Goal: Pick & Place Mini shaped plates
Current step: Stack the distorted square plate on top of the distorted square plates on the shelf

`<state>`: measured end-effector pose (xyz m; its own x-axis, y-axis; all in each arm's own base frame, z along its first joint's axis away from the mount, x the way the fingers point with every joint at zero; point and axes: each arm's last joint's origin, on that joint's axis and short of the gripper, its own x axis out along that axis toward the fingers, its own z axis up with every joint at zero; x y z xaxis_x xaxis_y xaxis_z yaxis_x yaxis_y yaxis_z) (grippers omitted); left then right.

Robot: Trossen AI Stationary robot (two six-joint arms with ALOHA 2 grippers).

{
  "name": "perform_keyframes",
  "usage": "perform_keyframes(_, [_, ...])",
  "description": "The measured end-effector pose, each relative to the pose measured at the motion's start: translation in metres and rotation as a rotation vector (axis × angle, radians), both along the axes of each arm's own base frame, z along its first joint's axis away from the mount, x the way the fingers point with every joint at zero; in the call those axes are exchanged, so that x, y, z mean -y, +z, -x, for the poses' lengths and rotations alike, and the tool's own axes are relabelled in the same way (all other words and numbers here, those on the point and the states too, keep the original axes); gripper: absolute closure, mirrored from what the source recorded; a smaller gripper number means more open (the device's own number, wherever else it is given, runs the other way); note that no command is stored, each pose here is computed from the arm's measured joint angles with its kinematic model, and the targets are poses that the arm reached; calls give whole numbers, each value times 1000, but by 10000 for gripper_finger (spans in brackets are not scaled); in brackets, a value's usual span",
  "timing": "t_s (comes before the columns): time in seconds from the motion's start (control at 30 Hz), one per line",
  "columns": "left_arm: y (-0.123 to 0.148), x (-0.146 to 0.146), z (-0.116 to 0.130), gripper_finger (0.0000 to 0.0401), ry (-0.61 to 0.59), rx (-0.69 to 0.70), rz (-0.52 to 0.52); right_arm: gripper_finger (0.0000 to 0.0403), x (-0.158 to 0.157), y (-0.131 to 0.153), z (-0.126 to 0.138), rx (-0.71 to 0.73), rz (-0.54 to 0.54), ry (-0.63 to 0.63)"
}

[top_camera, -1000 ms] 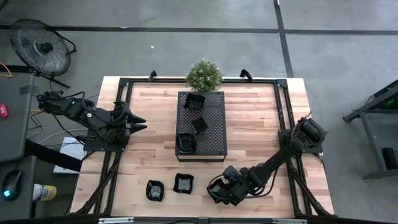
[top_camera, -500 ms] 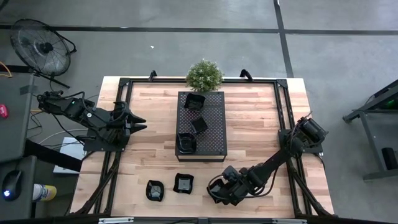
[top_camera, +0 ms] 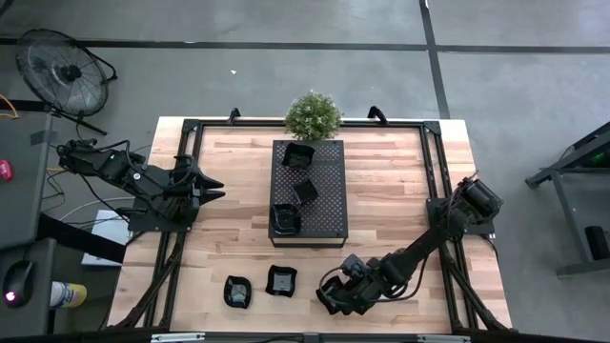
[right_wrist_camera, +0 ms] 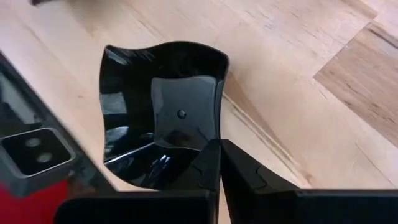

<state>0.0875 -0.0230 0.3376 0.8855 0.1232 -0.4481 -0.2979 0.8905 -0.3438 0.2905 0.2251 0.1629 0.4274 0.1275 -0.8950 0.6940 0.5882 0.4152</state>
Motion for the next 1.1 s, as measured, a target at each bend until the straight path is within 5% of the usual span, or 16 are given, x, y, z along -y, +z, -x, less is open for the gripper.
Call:
perform_keyframes(0.47, [0, 0, 0, 268, -1, 0, 1, 402, 18, 74, 20, 148, -105, -62])
perform_keyframes(0.8, [0, 0, 0, 268, -2, 0, 1, 403, 53, 129, 41, 340, -52, -198])
perform_keyframes(1.1, [0, 0, 0, 268, -3, 0, 2, 403, 95, 149, 28, 418, -1, -318])
